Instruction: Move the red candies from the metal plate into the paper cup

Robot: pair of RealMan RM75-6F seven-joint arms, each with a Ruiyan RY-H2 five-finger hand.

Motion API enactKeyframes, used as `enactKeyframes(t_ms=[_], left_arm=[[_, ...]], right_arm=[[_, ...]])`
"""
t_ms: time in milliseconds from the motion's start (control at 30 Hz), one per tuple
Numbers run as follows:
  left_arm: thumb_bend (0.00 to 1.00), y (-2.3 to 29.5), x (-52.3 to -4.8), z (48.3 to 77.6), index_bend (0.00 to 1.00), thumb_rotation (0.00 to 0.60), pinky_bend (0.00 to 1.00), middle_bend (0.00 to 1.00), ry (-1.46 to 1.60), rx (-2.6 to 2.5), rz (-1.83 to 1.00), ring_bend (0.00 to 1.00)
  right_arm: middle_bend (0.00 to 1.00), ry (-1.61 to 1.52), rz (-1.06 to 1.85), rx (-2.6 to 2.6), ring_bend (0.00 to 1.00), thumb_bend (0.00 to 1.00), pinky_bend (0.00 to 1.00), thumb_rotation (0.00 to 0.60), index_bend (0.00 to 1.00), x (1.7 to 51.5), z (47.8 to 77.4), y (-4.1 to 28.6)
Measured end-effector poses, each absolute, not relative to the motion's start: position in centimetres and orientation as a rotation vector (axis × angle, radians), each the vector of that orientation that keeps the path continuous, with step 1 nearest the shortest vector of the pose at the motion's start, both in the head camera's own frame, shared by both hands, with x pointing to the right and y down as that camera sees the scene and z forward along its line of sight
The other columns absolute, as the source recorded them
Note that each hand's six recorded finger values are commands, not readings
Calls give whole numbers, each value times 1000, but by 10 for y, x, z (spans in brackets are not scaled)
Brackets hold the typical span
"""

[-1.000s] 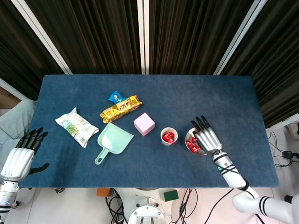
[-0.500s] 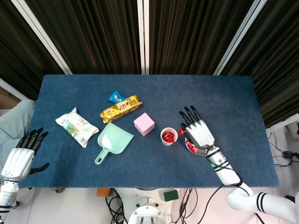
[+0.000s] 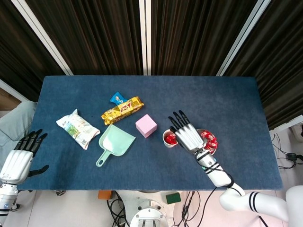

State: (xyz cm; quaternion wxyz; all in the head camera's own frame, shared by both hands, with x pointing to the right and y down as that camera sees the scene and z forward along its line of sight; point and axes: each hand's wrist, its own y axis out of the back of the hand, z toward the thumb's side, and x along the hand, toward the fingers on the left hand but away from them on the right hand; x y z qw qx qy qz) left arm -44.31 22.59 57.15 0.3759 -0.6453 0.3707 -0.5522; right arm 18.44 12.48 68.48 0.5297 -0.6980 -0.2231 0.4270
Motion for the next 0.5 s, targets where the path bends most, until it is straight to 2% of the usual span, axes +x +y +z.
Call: enactKeyframes(t_ms=[233, 500], left_arm=[[98, 226, -441, 572, 90, 600, 151, 31, 943, -1650, -1412, 1], [98, 227, -439, 573, 91, 600, 151, 31, 932, -1652, -1412, 1]], right_arm=[[96, -552, 1000, -1672, 0, 364, 0, 600, 273, 198, 675, 132], [90, -554, 1132, -1662, 0, 363, 0, 600, 321, 266, 679, 151]])
